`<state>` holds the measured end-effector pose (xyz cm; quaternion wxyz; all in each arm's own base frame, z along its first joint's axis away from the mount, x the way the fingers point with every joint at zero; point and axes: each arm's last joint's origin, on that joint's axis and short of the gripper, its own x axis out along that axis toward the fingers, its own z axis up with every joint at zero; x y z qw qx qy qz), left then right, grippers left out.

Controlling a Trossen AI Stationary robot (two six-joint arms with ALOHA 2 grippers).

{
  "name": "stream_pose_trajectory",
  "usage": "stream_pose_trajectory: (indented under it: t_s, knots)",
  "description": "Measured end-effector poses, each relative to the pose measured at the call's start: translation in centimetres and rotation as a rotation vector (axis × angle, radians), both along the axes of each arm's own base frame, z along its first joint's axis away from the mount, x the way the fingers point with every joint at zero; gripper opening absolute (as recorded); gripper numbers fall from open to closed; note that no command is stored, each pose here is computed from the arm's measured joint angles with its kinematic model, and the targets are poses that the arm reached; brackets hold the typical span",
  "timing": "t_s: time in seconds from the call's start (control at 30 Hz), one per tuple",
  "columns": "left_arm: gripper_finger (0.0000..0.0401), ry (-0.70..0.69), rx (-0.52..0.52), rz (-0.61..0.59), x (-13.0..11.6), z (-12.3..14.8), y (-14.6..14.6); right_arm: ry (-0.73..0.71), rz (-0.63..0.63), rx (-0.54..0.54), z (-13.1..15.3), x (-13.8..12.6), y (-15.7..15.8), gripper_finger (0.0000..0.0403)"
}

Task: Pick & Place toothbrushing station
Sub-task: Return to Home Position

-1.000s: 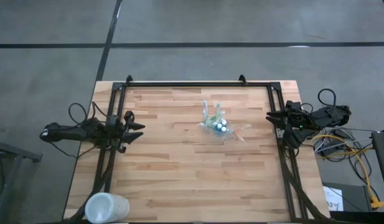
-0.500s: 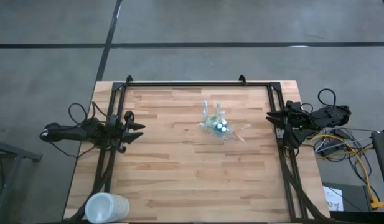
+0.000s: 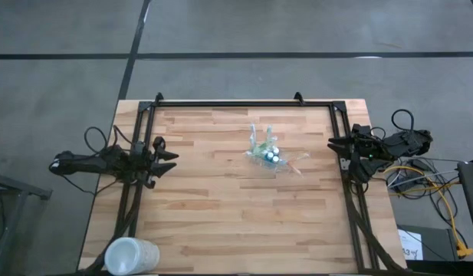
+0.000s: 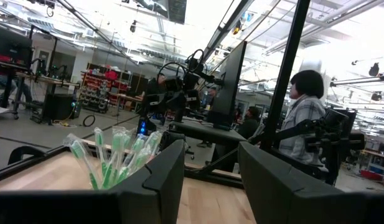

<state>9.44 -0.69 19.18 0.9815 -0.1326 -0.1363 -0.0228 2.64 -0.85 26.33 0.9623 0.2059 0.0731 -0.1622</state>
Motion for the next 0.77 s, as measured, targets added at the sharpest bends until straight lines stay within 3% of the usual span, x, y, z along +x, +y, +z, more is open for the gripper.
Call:
stream_pose_trajectory:
  t_s: [0.77]
  knots:
    - [0.0156,0.0,0.0,0.0,0.0,0.0,0.0,0.0,0.0,0.0,0.0,0.0,0.0,0.0114]
